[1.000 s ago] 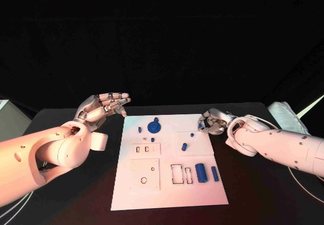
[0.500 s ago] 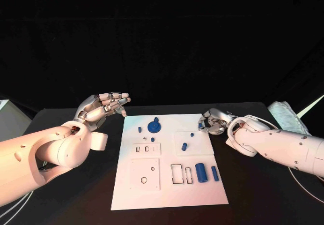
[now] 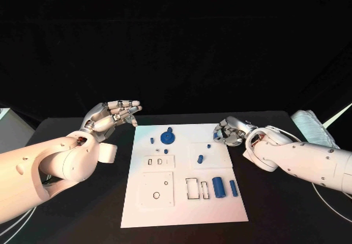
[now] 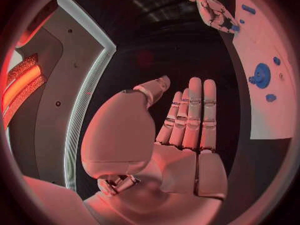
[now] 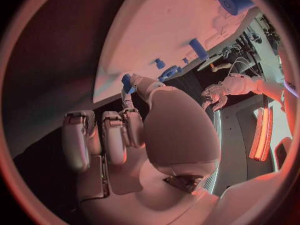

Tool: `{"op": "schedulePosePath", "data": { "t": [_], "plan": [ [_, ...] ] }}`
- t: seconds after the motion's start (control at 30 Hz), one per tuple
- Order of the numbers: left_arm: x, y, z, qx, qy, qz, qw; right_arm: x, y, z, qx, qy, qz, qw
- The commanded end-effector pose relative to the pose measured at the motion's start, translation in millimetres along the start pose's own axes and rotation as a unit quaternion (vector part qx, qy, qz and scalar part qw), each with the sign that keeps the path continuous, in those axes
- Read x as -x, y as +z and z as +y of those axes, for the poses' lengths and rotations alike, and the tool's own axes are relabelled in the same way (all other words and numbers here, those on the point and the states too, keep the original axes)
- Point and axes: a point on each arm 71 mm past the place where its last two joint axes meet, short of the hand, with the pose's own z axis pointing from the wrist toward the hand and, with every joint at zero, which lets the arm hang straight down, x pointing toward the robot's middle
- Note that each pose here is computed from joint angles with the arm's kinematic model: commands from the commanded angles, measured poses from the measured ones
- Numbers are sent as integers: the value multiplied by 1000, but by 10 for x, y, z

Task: Assemble the parts on the task board

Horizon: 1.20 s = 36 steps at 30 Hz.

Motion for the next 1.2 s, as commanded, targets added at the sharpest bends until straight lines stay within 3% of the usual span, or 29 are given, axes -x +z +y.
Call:
{"op": "schedulePosePath", "data": {
  "t": [0.03,0.23,0.37,0.77,1.2],
  "plan": [
    [-12,5,-7,-4,-4,7,1000,99,-7,75,-8,2,-34,999],
    [-8,17,1,-3,-3,7,1000,194,-38,316,2,11,-41,999],
    [-7,33,11,-2,-3,6,1000,145,-67,595,17,19,-30,999],
    [-23,60,38,2,-3,7,1000,-351,-113,1354,47,18,19,999],
    [-29,54,40,4,-3,7,1000,-757,-71,1714,80,-12,39,996]
  ]
}}
